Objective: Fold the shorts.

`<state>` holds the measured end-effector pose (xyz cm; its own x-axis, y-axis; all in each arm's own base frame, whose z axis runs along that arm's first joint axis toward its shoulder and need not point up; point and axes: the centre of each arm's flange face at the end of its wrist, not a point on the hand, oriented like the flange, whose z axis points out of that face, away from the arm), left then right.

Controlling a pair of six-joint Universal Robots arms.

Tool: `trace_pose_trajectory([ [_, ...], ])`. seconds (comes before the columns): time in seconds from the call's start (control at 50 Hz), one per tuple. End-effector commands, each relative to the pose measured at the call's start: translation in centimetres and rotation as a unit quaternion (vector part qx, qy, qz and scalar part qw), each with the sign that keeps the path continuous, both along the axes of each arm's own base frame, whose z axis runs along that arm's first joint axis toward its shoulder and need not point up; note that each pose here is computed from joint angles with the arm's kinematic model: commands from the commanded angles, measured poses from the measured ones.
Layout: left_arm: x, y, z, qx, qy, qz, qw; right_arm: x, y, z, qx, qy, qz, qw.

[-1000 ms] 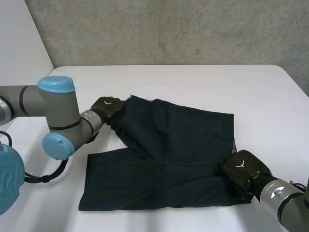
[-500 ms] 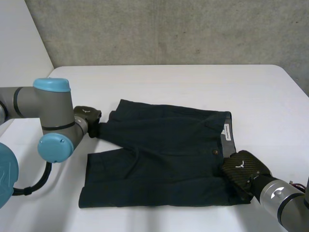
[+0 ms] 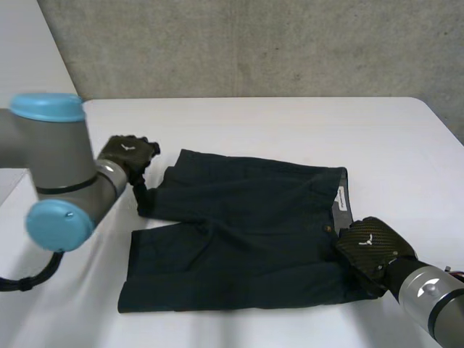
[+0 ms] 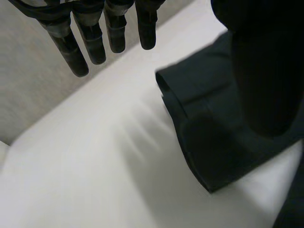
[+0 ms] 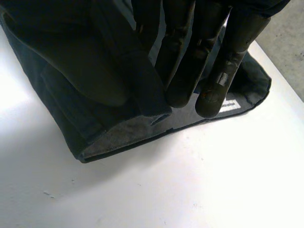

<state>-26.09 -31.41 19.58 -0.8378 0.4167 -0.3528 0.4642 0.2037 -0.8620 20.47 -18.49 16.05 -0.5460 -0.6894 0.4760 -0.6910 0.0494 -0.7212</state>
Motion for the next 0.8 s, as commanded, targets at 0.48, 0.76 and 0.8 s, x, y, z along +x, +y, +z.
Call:
trace_pose_trajectory([
  [0.48, 5.0, 17.5, -4.5, 0.122, -0.035, -0.074, 0.989, -0.2, 0.9, 0.9, 0.006, -0.005, -0.004, 1.000],
  [0.76, 4.5, 16.7, -2.8, 0.035, -0.051, -0.030, 0.998, -0.3, 1.4, 2.7, -0.025, -0.007, -0.004, 1.000],
  [0.8, 4.8, 17.6, -1.0, 0.004, -0.037, -0.034, 0.999, -0.4, 1.8, 3.3, -0.030, -0.008, -0.004, 1.000],
])
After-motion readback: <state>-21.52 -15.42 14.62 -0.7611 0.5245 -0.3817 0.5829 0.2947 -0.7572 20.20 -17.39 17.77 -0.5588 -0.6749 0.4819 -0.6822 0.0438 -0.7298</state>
